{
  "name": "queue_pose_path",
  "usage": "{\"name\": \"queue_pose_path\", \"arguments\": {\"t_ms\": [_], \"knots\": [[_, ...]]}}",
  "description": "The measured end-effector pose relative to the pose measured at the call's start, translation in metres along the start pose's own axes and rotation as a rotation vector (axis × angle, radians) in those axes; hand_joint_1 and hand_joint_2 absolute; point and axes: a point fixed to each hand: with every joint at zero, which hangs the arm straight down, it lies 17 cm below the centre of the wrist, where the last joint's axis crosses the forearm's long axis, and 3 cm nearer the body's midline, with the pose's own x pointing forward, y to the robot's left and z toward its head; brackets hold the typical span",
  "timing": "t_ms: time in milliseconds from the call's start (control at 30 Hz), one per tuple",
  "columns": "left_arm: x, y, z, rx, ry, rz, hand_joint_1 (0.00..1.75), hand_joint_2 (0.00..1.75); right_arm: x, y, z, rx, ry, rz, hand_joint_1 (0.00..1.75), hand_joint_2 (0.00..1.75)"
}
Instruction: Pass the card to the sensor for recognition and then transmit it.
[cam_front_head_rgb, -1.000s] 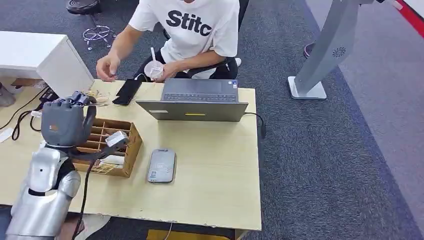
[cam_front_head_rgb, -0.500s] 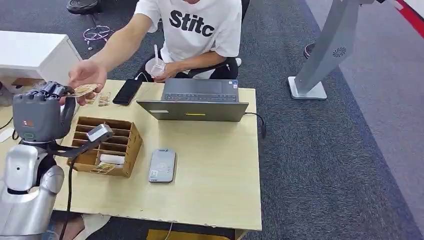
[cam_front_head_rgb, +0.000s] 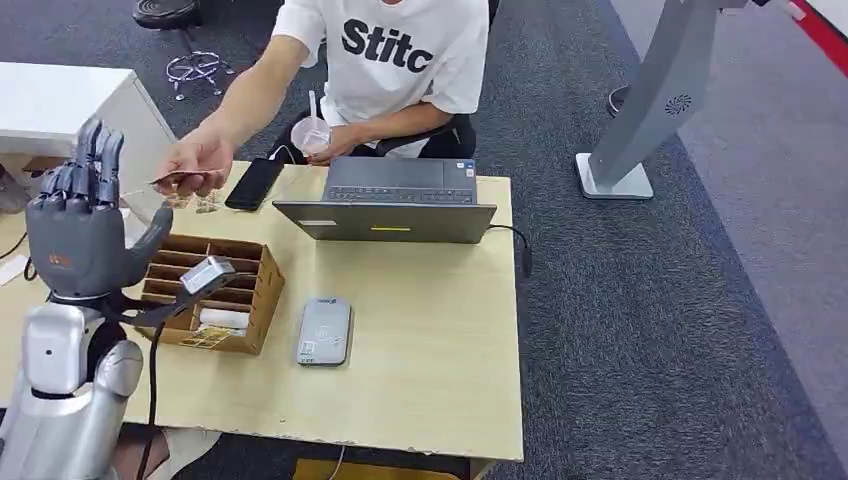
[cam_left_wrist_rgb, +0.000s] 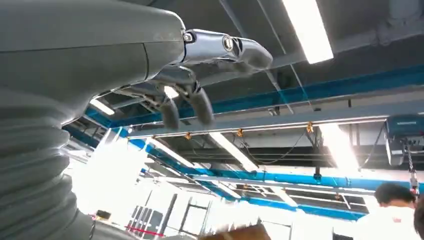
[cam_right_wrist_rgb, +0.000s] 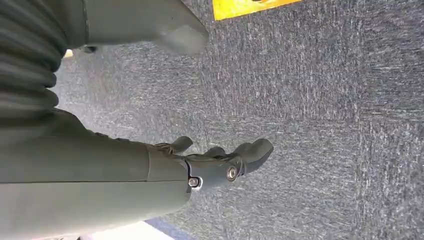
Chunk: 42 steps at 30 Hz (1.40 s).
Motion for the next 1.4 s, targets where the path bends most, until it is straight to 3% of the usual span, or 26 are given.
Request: {"name": "queue_pose_path", "arguments": {"t_ms": [300, 733, 967, 1400], "knots": [[0.014, 0.013, 0.027, 0.022, -0.009, 0.035, 0.0, 1.75, -0.002, -0.002, -0.001, -0.008, 0.013, -0.024, 0.0, 1.75], [0.027, 0.015, 0.095, -0.138, 0.025, 0.128, 0.0, 1.75, -0.012, -0.005, -0.001, -0.024, 0.056, -0.091, 0.0, 1.75], [0.027, 0.002, 0.122, -0.264, 0.049, 0.152, 0.0, 1.75, -0.014, -0.005, 0.0, -0.026, 0.065, -0.112, 0.0, 1.75], [0.05, -0.036, 0.212, -0.569, 0.061, 0.23, 0.0, 1.75, -0.018, -0.005, 0.0, -0.029, 0.079, -0.142, 0.0, 1.75]]}}
